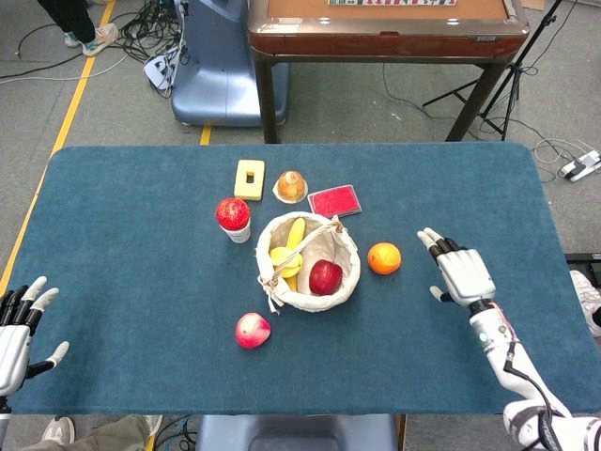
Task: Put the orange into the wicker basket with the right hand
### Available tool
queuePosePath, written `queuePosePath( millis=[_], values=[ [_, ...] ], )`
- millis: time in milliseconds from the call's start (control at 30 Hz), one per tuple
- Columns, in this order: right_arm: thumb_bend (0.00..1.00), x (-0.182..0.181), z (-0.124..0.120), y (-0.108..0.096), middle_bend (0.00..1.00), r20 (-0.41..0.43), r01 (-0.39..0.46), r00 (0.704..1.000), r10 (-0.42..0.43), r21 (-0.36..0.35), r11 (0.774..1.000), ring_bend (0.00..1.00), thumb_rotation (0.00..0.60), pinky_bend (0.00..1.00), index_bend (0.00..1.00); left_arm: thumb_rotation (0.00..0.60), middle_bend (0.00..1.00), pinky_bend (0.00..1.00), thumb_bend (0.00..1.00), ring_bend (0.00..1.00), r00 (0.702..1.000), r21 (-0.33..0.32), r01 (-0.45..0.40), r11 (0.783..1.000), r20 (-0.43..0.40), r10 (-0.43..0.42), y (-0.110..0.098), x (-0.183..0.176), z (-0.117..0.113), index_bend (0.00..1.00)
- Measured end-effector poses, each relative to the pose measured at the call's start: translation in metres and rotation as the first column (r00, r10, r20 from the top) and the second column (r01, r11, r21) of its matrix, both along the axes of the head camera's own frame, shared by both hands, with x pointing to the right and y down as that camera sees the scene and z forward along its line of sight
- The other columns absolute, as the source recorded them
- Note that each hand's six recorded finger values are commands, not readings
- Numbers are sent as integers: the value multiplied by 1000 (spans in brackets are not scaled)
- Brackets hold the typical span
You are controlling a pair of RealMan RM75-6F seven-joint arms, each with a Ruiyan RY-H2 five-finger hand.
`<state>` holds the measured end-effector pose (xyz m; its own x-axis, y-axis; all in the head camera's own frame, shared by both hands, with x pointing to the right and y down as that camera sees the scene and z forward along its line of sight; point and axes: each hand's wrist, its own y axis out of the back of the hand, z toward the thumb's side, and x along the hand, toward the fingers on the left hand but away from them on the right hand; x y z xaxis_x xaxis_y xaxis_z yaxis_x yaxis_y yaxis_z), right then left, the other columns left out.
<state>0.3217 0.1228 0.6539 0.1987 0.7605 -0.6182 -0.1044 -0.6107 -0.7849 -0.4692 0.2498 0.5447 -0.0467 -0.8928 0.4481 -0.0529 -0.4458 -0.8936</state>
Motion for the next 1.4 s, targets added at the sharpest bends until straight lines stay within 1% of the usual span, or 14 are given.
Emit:
queuePosePath(
  millis=[333,467,667,767,867,933,1033,1133,1300,1400],
  values=[
    [188,-33,48,-16,137,2,34,999,-34,-44,998,170,600,451,37,600,0,0,260,0,1000,-7,8,1000,11,-8,1,-3,0,174],
    [189,-45,59,-20,145,5,50,999,-50,-55,997,170,600,451,39,600,0,0,260,0,1000,-7,10,1000,13,-10,2,-3,0,174],
    [188,-56,73,-24,165,11,55,998,-54,-69,996,180,600,451,77,600,0,0,260,0,1000,-9,15,1000,18,-15,2,-6,0,174],
    [194,-60,79,-25,188,9,57,998,-56,-76,996,196,600,451,107,600,0,0,260,0,1000,-10,17,1000,19,-16,2,-6,1,174],
    [230,-65,84,-25,236,11,57,998,-56,-82,995,231,600,451,188,600,0,0,260,0,1000,-13,18,1000,20,-17,2,-6,2,174],
    [269,-68,88,-25,278,19,55,998,-53,-86,995,273,600,451,259,600,0,0,260,0,1000,-14,18,1000,20,-18,2,-7,2,174],
    [305,-71,88,-23,342,23,64,998,-62,-80,995,343,600,462,364,600,0,0,260,0,1000,-12,20,1000,19,-20,2,-7,2,174],
    [315,-70,82,-23,372,37,66,997,-64,-63,996,371,600,483,417,600,0,0,260,0,1000,-12,23,1000,19,-22,3,-9,2,174],
    [315,-63,60,-24,383,80,48,996,-45,-31,998,374,600,484,425,600,0,0,260,0,1000,-16,23,1000,14,-23,3,-9,3,174],
    [316,-56,38,-25,383,107,38,994,-37,-6,999,374,600,484,425,600,0,0,260,0,1000,-10,22,1000,9,-22,3,-9,3,174]
  ],
)
